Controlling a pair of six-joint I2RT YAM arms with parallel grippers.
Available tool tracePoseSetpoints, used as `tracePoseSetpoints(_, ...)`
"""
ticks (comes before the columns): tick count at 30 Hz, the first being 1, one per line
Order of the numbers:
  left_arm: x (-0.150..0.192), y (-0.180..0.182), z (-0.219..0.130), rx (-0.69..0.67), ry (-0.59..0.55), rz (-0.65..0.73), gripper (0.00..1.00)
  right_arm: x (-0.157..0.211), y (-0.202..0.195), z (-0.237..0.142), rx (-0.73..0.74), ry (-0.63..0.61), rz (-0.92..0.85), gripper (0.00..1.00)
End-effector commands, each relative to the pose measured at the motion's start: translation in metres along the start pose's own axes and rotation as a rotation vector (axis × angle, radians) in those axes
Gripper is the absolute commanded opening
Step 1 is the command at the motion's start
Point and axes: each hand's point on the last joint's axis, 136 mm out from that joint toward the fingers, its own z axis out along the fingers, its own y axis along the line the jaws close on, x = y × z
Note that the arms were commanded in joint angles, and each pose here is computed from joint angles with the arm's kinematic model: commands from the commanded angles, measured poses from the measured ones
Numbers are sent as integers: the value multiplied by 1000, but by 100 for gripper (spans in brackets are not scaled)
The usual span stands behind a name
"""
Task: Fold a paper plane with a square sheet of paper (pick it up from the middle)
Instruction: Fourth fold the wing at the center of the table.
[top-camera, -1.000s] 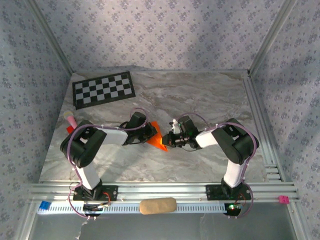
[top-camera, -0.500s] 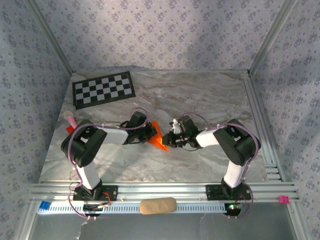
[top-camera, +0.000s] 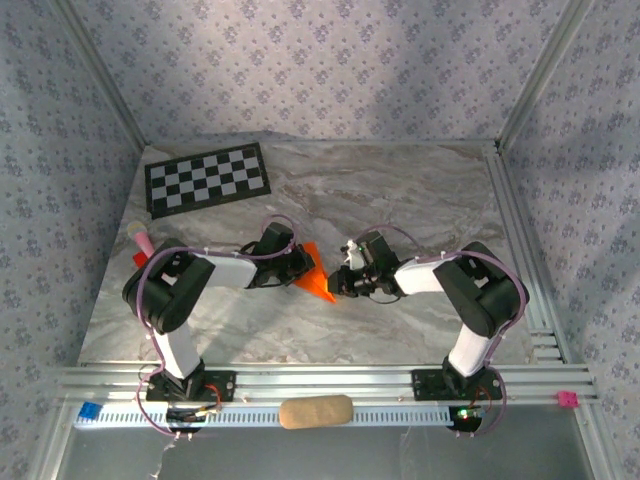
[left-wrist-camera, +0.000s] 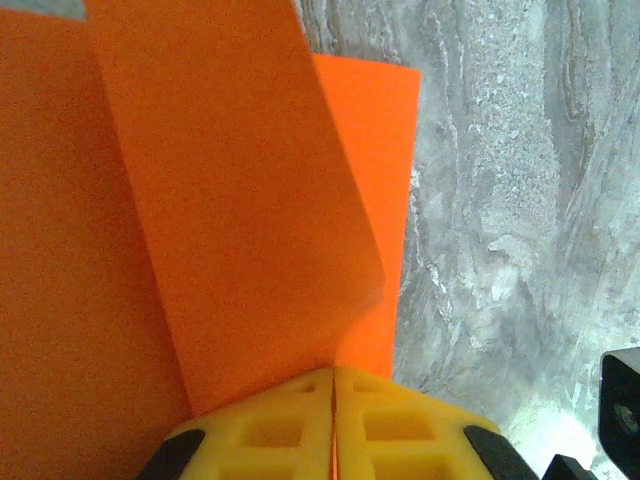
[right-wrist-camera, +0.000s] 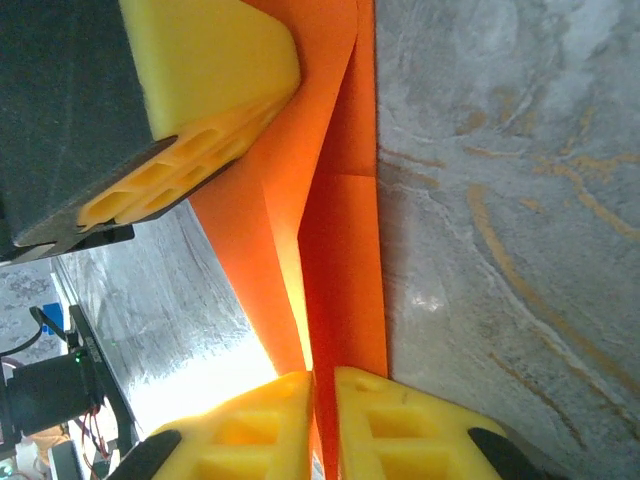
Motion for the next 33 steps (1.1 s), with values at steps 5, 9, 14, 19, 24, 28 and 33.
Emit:
tracePoseSetpoints(5,0,12,3,-43,9,-4,10,31,-33,2,125,95,72,14)
tracePoseSetpoints(9,0,12,2,-43,9,-2,10,31,-30,-1,119,99,63,15)
tracePoseSetpoints(14,1,14,2,-46,9,-5,10,37,-25,-5,107,118,54,14)
tracePoseSetpoints(19,0,14,2,-47,7,-6,10,46,-30,-6,115,145,59,12)
tracePoseSetpoints(24,0,14,2,-46,6,-9,10,50,-33,-4,115,158,67,10)
tracePoseSetpoints(28,1,15,3,-45,7,-12,10,50,-34,-2,110,161,80,10)
tracePoseSetpoints(33,1,15,2,-46,3,-13,10,50,-32,-4,107,165,91,10)
